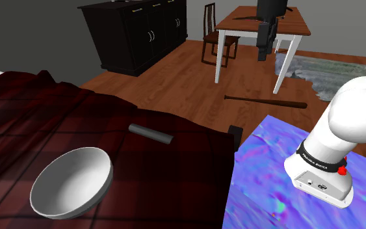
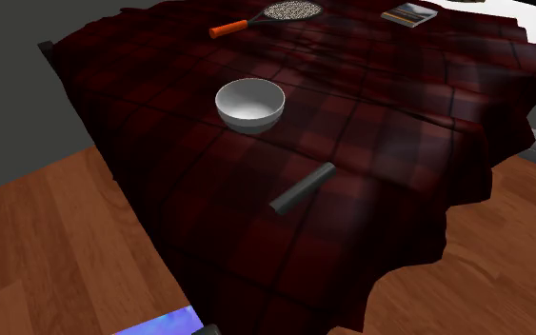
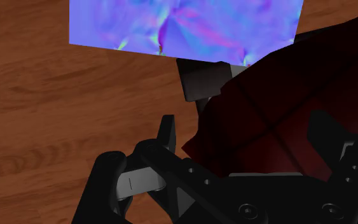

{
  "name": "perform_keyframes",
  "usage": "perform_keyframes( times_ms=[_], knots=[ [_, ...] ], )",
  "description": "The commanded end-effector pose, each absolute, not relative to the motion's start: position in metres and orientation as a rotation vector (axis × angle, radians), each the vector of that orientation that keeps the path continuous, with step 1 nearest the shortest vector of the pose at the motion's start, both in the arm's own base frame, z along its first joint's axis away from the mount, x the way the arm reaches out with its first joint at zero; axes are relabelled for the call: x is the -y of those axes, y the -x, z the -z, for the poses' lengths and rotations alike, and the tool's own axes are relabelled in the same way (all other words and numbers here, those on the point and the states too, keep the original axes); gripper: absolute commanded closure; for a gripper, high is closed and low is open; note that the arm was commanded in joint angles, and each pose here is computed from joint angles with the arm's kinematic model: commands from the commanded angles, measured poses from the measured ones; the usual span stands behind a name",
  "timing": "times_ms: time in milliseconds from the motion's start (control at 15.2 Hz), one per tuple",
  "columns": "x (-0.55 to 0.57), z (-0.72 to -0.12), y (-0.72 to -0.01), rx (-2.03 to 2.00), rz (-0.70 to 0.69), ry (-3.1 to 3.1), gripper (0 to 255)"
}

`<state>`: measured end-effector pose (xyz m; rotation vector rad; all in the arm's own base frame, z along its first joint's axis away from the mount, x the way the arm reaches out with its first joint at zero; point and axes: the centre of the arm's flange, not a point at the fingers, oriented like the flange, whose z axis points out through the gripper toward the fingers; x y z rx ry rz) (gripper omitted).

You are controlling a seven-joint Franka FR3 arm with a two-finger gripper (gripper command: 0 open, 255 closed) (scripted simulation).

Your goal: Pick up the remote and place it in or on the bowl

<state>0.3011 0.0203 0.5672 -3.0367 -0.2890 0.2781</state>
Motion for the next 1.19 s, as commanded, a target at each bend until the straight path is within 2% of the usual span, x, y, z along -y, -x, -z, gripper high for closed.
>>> perform_keyframes(
  times_ms=[0, 1122],
  knots=[
    [-0.02, -0.567, -0.301, 0.289, -0.278, 3.037, 0],
    [-0.181, -0.456, -0.396, 0.363, -0.155, 3.037, 0]
  ],
)
